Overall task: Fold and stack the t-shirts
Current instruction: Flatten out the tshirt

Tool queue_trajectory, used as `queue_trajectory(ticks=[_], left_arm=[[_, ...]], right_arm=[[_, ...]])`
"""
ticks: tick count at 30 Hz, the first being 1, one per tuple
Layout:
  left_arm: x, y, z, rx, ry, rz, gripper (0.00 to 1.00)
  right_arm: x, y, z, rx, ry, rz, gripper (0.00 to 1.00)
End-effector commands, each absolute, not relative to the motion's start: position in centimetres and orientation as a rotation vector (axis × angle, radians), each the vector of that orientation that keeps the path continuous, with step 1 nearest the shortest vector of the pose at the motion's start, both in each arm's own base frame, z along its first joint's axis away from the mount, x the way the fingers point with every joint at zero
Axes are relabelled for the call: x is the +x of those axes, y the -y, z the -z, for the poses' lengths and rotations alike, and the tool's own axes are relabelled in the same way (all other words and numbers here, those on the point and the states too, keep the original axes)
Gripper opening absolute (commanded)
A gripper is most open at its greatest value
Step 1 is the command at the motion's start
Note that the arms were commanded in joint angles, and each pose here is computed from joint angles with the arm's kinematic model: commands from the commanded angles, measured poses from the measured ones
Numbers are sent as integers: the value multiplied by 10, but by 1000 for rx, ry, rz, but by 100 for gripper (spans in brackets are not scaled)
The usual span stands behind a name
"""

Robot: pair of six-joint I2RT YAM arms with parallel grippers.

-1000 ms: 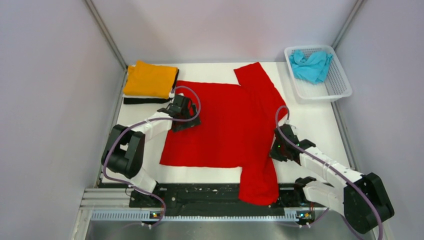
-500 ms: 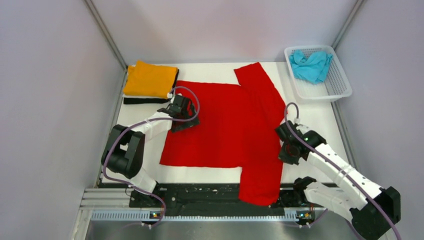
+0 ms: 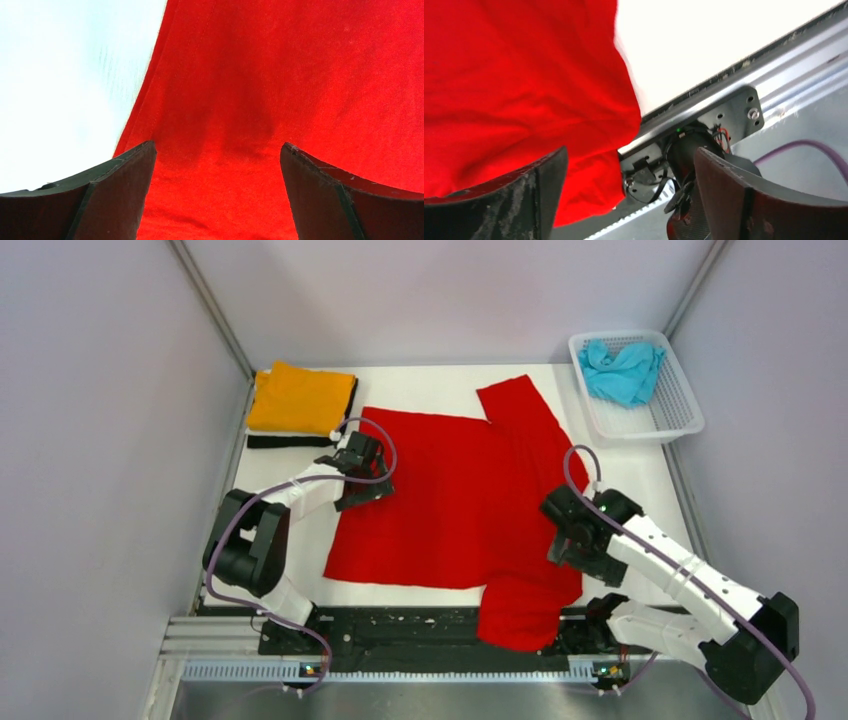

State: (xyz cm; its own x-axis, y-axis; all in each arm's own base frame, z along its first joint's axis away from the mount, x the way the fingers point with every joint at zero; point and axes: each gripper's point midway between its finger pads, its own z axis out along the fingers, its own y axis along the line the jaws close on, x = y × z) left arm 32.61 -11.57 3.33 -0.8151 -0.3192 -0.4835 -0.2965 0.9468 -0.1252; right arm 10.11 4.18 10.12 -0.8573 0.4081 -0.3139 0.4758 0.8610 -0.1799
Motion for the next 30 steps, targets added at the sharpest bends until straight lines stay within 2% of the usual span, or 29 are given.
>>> queue_trajectory(ticks=[1, 5, 9, 12, 16, 24, 30], left_arm=[[341, 122, -61, -430, -2515, 102, 99], [356, 127, -81, -407, -2479, 124, 99], [375, 150, -97, -324, -2469, 239, 99], [384, 160, -86, -293, -2509, 270, 99], [397, 172, -64, -270, -2569, 366, 99], [416, 160, -27, -345, -2677, 386, 99], [432, 153, -10, -397, -2709, 372, 99]], right_arm=[[149, -49, -132, 620, -2567, 276, 99], [209, -74, -148, 528, -2405, 139, 99], [269, -92, -129, 508, -2385, -39, 99], [311, -99, -109, 475, -2373, -165, 99], [361, -84, -85, 414, -2378, -105, 98], [418, -71, -23, 489, -2486, -131, 98], [452, -69, -7, 450, -2510, -131, 98]])
